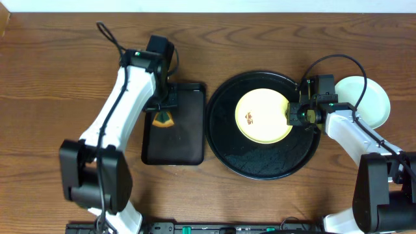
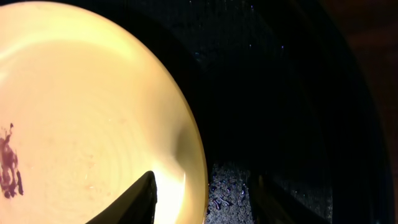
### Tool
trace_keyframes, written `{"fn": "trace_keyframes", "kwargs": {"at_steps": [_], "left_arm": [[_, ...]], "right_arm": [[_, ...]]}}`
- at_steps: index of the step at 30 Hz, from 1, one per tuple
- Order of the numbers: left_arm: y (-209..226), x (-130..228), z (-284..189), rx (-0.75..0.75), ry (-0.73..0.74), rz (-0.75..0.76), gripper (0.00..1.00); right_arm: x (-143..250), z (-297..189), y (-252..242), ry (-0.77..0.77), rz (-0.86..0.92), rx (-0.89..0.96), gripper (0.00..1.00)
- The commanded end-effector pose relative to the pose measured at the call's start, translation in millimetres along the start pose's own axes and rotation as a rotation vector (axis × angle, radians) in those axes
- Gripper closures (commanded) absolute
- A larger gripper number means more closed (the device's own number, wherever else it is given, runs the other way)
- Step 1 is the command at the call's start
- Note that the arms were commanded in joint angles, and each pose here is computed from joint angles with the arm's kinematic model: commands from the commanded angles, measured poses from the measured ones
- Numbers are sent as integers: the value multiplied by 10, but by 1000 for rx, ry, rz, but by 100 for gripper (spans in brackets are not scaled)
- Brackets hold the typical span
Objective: Clean dirty plates on tray and stack at the side
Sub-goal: 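Dip the sponge in left gripper into the small black tray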
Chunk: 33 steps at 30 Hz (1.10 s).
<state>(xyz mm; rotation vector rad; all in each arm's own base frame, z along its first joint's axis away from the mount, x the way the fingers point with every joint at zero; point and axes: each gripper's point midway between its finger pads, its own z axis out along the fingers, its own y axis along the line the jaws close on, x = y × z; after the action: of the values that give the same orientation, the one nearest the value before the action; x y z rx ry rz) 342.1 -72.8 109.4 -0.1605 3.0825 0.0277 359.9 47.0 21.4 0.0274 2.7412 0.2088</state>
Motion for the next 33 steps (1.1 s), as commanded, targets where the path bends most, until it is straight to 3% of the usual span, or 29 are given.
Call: {"fn": "trace_keyframes", "kwargs": {"at_steps": [1, 5, 11, 15, 23, 25, 27, 33], "left_arm": [[-1, -44, 2, -10, 3, -1, 93], [-4, -52, 2, -9, 0, -1, 92], [-9, -51, 1, -8, 0, 0, 92], [-9, -51, 1, -8, 0, -3, 92], [-9, -52, 1, -8, 0, -3, 92], [-9, -51, 1, -8, 0, -3, 92], [-9, -51, 1, -8, 0, -3, 92], [-9, -51, 1, -8, 0, -3, 92]], "right_arm": [[-37, 2, 5, -5, -32, 3, 56], [-62, 10, 8, -19, -32, 1, 68], [-35, 73, 1, -47, -35, -3, 65], [-36, 84, 1, -55, -37, -3, 70], [33, 243, -28, -23, -32, -1, 70], [54, 305, -32, -15, -24, -1, 79], [48, 314, -31, -17, -4, -2, 99], [0, 122, -1, -32, 47, -7, 99]]}}
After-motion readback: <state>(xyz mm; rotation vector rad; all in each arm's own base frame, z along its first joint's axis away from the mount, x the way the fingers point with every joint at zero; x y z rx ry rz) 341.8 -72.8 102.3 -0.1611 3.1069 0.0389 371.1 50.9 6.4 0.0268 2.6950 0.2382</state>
